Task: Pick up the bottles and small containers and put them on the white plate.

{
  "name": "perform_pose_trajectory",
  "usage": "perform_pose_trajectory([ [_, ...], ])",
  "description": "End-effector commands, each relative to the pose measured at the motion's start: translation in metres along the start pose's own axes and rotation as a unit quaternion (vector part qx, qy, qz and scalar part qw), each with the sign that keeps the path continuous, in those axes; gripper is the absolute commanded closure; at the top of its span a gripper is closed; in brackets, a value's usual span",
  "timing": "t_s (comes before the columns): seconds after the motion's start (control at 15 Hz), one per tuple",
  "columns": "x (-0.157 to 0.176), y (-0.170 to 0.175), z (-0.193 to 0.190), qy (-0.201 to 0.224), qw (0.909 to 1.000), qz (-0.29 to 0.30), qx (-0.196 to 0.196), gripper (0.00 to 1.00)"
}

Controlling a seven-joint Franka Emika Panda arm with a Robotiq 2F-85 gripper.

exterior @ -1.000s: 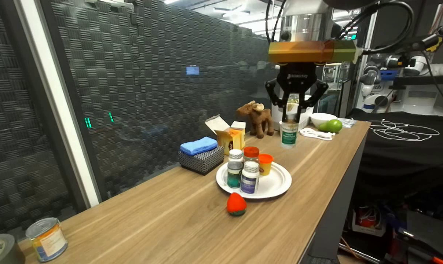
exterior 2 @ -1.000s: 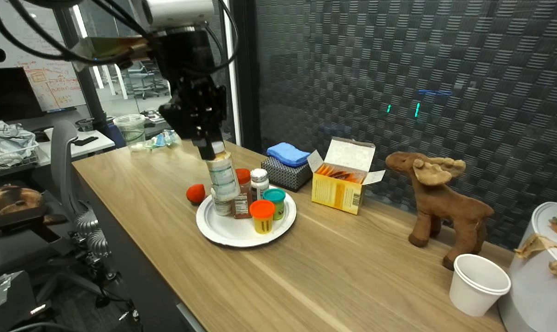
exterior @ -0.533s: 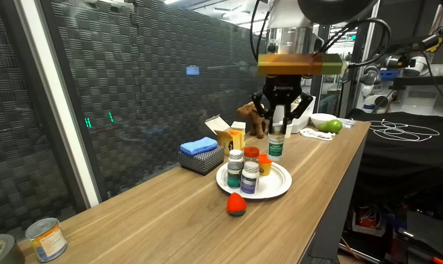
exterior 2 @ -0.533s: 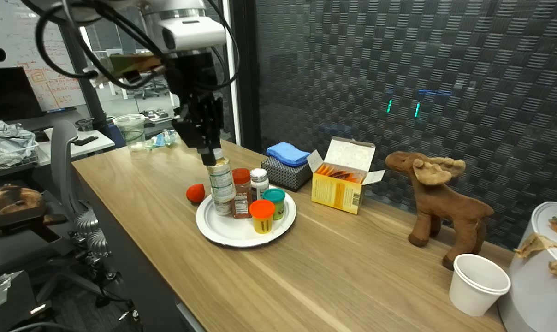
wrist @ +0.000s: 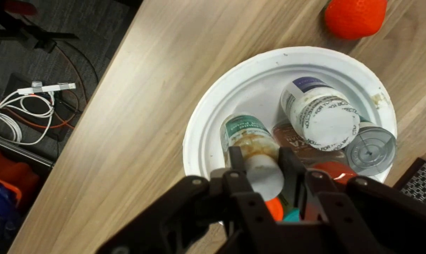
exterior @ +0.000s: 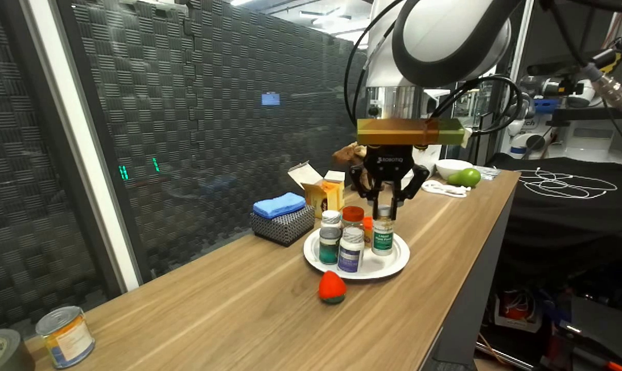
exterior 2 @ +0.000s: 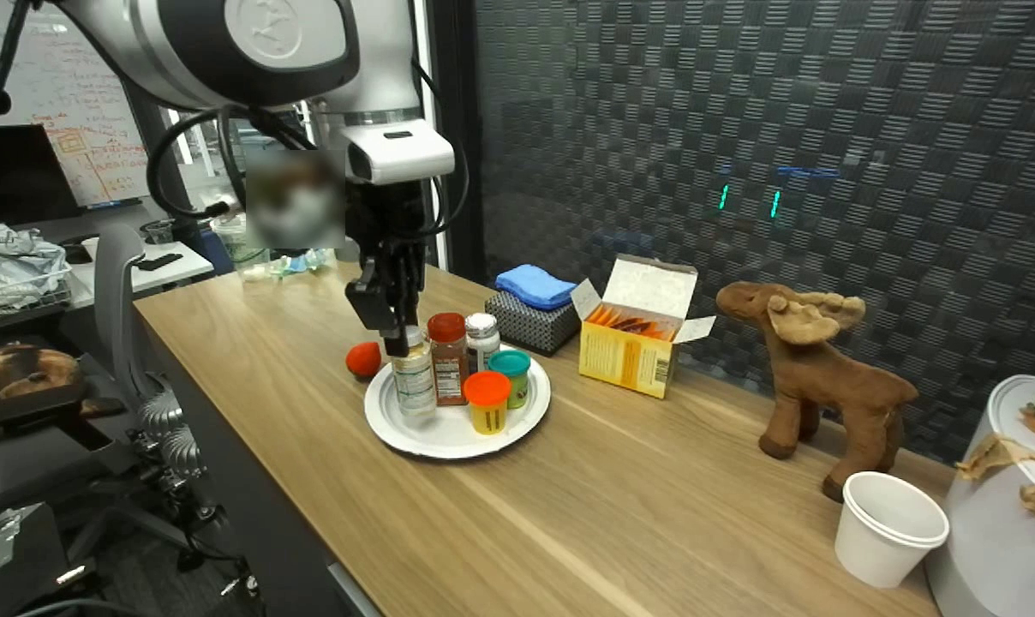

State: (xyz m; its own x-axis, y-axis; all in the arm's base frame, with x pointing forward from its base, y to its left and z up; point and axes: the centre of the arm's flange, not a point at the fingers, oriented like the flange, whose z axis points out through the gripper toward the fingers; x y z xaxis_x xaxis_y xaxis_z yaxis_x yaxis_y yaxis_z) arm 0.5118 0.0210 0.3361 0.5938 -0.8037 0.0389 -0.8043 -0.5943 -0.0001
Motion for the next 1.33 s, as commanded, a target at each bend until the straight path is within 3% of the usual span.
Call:
perform_pose_trajectory([
  [0.0,0.016,-0.003,0.005,0.000,1.0000,0.005,0.007,0.92],
  [0.93,0.052,0.004,0.015,0.021,0.9981,0.044,0.039,0.92],
  [1.0,0.049,0.003,0.013,0.015,0.9982,0.038,0.044,0.61],
  [1.07,0.046,0.003,0.010,0.012,0.9983,0.036,0.045,0.44],
  [1.27,0.030,0.005,-0.005,0.019,0.9988,0.024,0.039,0.23],
])
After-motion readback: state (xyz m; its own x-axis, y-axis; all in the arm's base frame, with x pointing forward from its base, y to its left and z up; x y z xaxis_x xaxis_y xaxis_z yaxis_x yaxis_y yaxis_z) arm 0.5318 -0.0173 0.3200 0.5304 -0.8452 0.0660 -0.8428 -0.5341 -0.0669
